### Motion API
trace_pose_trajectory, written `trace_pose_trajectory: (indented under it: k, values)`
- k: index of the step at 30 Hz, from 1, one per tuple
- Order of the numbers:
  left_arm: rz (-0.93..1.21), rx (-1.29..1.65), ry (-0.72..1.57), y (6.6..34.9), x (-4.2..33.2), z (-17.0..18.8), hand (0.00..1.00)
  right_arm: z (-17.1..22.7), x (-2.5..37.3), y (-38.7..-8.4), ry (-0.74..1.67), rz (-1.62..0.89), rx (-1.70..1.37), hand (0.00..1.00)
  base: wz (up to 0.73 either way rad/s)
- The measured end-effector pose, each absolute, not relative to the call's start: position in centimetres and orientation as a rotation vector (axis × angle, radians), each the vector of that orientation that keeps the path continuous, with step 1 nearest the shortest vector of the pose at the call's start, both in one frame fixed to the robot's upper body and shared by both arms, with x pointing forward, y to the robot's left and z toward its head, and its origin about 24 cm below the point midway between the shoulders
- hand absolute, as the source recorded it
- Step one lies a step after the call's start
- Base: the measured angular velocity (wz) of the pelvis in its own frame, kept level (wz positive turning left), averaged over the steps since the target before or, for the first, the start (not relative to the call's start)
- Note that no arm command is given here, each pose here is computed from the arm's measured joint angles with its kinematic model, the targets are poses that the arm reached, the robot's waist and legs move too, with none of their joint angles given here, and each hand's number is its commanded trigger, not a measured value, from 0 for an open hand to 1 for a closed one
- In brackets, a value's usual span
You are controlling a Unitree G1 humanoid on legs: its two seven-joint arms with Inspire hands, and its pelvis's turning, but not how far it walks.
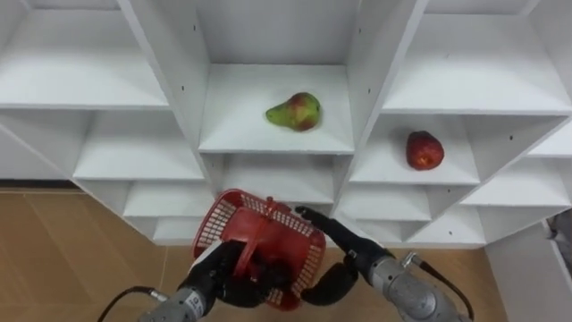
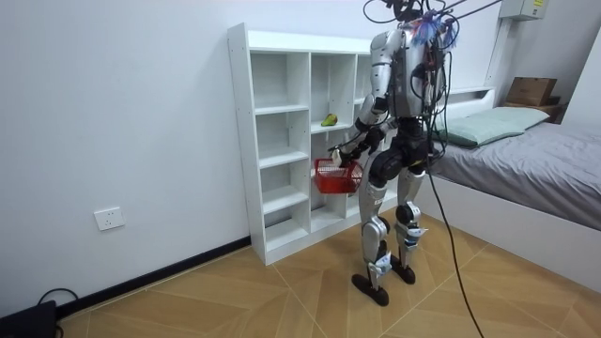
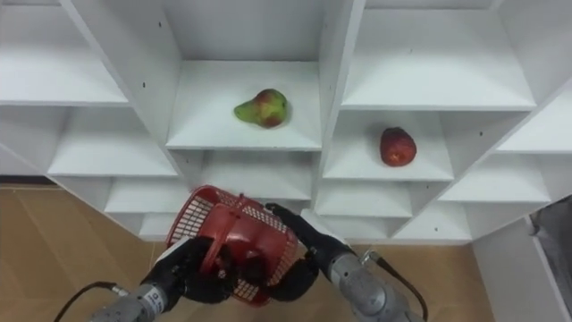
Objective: Collect fruits from the closet
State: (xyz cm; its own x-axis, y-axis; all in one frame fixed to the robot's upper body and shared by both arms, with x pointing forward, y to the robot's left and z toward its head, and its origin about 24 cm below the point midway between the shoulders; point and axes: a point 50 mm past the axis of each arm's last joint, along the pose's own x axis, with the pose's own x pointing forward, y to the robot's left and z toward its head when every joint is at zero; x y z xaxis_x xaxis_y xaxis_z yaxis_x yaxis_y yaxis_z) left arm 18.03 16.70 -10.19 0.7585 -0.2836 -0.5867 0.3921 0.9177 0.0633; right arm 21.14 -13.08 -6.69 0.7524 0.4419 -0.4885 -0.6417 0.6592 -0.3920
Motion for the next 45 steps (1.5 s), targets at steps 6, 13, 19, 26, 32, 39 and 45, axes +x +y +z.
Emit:
trace_pose_trajectory:
  k: [6,13,19,26,32,39,45]
  values:
    - [-0.32,0.217,0.606,17.5,18.0,-10.2,1.0,-4.9,21.5,-12.5,0.278,0.643,-0.569,0.0,0.0]
    - [-0.278,0.255,0.608,18.8,18.1,-10.0,1.0,-4.4,21.4,-12.3,0.261,0.677,-0.565,0.0,0.0]
    - [-0.273,0.269,0.634,19.2,17.7,-10.4,1.0,-1.7,22.0,-12.1,0.135,0.682,-0.586,0.0,0.02]
    - [-0.25,0.268,0.702,19.8,16.6,-11.5,1.0,1.3,22.0,-11.6,0.001,0.674,-0.56,0.0,0.0]
    - [-0.238,0.263,0.745,20.1,15.9,-12.1,1.0,2.2,22.3,-11.9,-0.035,0.648,-0.558,0.0,0.0]
    - [-0.199,0.25,0.761,20.8,15.6,-12.2,1.0,2.7,22.9,-12.4,-0.053,0.602,-0.559,0.0,0.02]
    - [-0.192,0.264,0.759,20.8,15.7,-12.2,1.0,3.7,23.8,-12.3,-0.1,0.576,-0.567,0.0,0.01]
